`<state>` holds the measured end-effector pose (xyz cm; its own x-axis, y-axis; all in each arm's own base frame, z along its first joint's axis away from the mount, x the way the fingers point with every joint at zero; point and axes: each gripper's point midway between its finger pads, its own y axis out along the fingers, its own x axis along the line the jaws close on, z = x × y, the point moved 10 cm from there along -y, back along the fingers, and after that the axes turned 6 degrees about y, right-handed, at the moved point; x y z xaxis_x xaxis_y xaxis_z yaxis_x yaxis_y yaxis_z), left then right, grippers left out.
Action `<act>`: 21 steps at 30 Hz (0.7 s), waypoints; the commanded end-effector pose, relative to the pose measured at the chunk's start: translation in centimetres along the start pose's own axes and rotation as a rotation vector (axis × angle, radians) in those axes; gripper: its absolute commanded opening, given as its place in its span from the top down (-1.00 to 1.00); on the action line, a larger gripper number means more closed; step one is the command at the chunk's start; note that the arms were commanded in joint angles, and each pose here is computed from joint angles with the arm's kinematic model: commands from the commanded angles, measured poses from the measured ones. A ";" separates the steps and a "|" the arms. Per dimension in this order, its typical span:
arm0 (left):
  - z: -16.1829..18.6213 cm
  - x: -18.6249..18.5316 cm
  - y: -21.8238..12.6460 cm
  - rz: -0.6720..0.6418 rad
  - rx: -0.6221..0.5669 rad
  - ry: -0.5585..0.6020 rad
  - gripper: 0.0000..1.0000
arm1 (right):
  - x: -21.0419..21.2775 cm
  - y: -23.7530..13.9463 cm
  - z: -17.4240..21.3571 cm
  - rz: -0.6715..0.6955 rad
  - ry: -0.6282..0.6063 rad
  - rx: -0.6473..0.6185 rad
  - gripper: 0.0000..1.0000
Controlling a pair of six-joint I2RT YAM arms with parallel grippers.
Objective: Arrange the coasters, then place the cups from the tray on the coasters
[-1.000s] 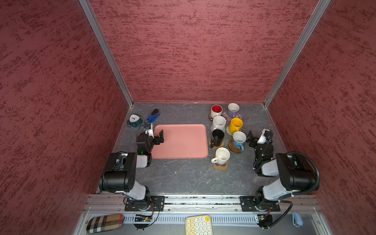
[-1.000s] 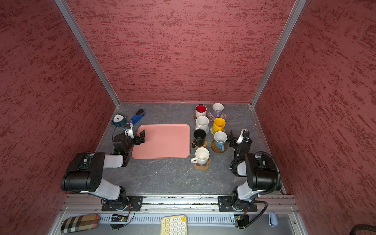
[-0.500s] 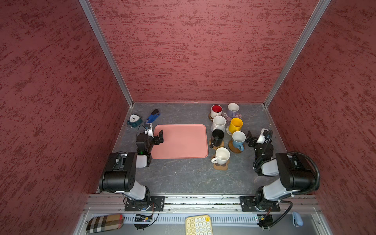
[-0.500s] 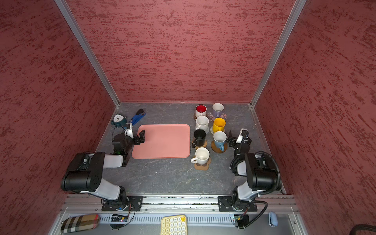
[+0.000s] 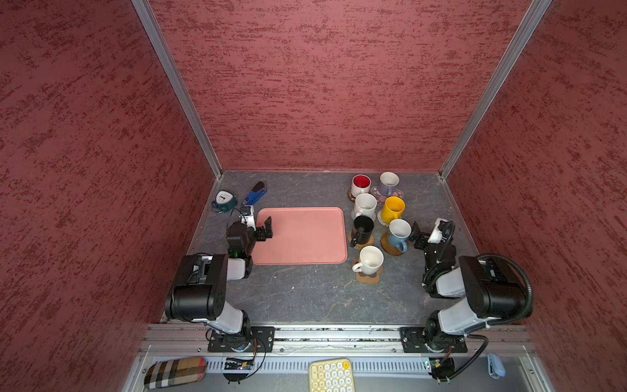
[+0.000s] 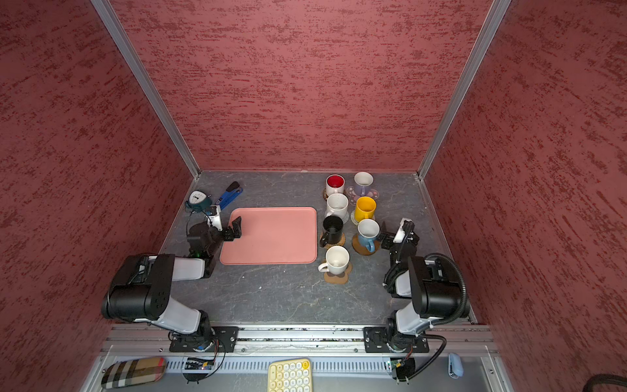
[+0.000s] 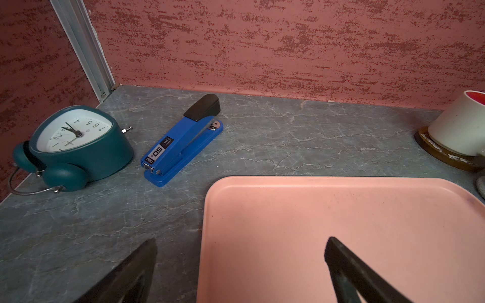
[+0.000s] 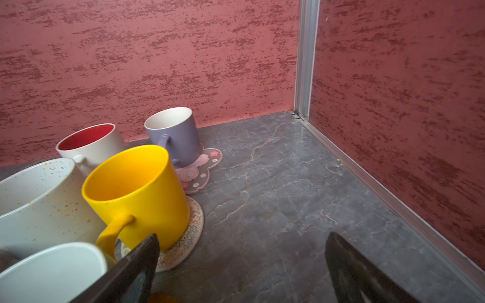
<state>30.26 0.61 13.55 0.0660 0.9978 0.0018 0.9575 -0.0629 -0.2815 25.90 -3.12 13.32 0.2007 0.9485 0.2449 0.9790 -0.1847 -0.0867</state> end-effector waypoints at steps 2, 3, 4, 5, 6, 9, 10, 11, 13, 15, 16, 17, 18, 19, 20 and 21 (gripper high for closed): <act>-0.4 0.1 0.1 0.003 -0.019 -0.001 -1.00 | 0.2 0.0 -1.2 0.013 0.012 -0.086 -0.98; -0.4 0.1 0.1 0.003 -0.019 -0.001 -0.99 | 0.2 0.1 -1.3 0.012 0.011 -0.087 -0.98; -0.4 0.1 0.1 0.003 -0.020 -0.001 -0.99 | 0.2 0.1 -1.2 0.012 0.010 -0.082 -0.98; -0.5 0.0 0.1 0.003 -0.020 -0.001 -0.99 | 0.2 0.1 -1.3 0.012 0.010 -0.083 -0.98; -0.5 0.1 0.1 0.003 -0.020 -0.001 -0.99 | 0.2 0.2 -1.3 0.012 0.011 -0.081 -0.98; -0.5 0.1 0.1 0.002 -0.021 0.000 -0.99 | 0.2 0.1 -1.3 0.011 0.010 -0.084 -0.98; -0.5 0.1 0.1 0.004 -0.021 0.000 -0.99 | 0.2 0.1 -1.2 0.011 0.010 -0.082 -0.98; -0.5 0.1 0.1 0.002 -0.021 0.002 -0.99 | 0.2 0.1 -1.3 0.012 0.010 -0.082 -0.98; -0.5 0.1 0.1 0.002 -0.021 0.000 -0.99 | 0.2 0.0 -1.2 0.011 0.010 -0.084 -0.98; -0.5 0.1 0.1 0.002 -0.020 -0.001 -0.99 | 0.1 -0.1 -1.2 0.012 0.013 -0.090 -0.98; -0.5 0.1 0.1 0.002 -0.020 -0.002 -0.99 | 0.1 -0.2 -1.2 0.014 0.013 -0.092 -0.98; -0.5 0.1 0.1 0.004 -0.020 -0.002 -0.99 | 0.2 -0.2 -1.2 0.013 0.012 -0.089 -0.98; -0.4 0.1 0.1 0.006 -0.019 -0.003 -0.99 | 0.1 -0.2 -1.2 0.014 0.013 -0.090 -0.98; -0.5 0.1 0.1 0.005 -0.020 -0.001 -0.99 | 0.1 -0.2 -1.2 0.014 0.013 -0.091 -0.98; -0.5 0.0 0.1 0.004 -0.020 0.001 -0.99 | 0.1 -0.2 -1.2 0.014 0.013 -0.093 -0.98; -0.4 0.0 0.1 -0.001 -0.020 0.004 -0.99 | 0.0 -0.5 -1.2 0.017 0.016 -0.102 -0.98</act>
<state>30.26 0.61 13.55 0.0657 0.9978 0.0020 0.9575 -0.0625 -0.2815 25.86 -3.29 13.71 0.2167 0.9429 0.2528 0.9762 -0.2085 -0.0593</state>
